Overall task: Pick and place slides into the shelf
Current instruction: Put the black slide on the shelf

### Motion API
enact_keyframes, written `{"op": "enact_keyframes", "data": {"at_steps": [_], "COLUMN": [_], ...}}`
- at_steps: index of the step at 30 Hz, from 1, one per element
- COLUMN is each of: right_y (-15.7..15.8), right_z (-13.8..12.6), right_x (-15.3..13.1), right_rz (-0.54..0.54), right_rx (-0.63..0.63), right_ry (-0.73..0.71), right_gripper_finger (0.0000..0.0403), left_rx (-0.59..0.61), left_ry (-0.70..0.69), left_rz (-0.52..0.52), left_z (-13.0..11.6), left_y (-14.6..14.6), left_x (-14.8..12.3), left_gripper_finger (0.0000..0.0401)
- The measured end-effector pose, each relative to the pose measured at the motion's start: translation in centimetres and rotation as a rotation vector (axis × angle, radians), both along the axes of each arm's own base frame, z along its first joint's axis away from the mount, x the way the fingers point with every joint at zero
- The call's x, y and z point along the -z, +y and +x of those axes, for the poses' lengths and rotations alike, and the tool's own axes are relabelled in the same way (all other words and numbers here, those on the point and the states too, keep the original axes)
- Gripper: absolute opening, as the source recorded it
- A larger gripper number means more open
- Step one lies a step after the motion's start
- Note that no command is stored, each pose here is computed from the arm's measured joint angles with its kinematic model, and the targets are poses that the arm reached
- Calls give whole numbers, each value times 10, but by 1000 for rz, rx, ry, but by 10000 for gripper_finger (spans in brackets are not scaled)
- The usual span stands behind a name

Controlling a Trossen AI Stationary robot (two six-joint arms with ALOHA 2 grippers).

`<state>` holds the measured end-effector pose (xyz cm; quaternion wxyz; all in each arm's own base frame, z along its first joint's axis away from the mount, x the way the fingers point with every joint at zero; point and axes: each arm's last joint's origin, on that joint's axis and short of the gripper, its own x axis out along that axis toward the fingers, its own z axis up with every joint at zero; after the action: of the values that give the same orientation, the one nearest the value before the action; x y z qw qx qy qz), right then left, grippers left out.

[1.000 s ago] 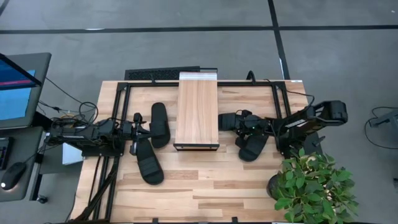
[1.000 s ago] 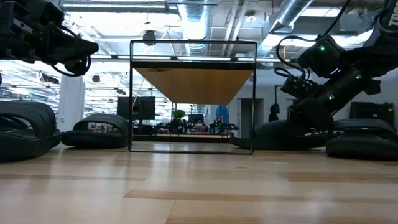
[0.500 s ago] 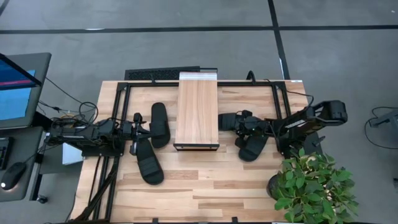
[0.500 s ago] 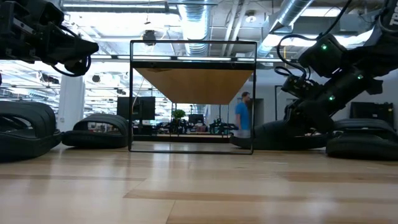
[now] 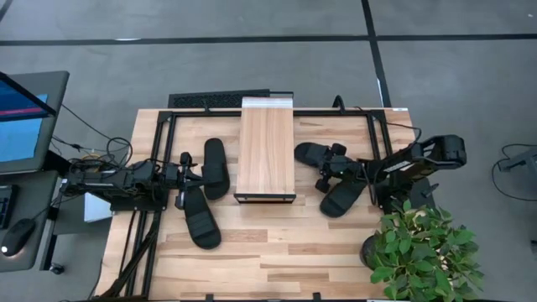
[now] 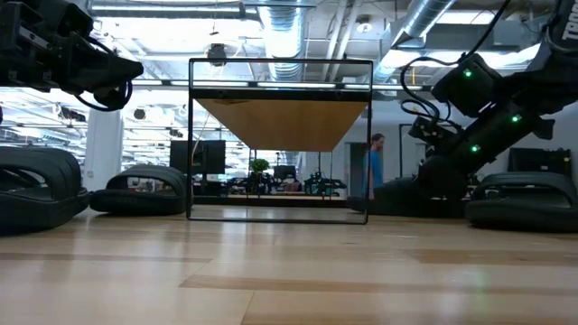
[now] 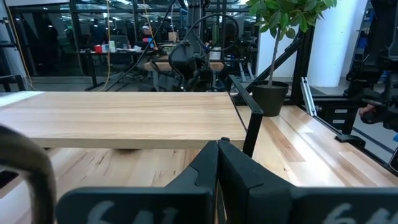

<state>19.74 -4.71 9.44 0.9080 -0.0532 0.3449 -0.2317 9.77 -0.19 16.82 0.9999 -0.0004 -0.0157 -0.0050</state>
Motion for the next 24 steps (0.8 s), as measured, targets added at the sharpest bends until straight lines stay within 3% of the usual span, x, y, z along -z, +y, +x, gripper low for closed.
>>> {"op": "enact_keyframes", "data": {"at_steps": [6, 11, 15, 24], "right_y": [-2, -9, -16, -31], "right_z": [10, 17, 13, -4], "right_x": [-14, -39, -54, -80], "right_rz": [-18, -63, -78, -189], "right_rx": [-40, -39, 1, 215], "right_ry": [67, 18, -1, 21], "right_gripper_finger": [3, 3, 2, 2], "left_rx": [0, 0, 0, 0], "left_ry": [0, 0, 0, -1], "left_rz": [0, -4, -3, 3], "left_z": [0, 0, 0, 0], "left_y": [0, 0, 0, 0], "left_x": [0, 0, 0, 0], "left_gripper_finger": [0, 0, 0, 0]}}
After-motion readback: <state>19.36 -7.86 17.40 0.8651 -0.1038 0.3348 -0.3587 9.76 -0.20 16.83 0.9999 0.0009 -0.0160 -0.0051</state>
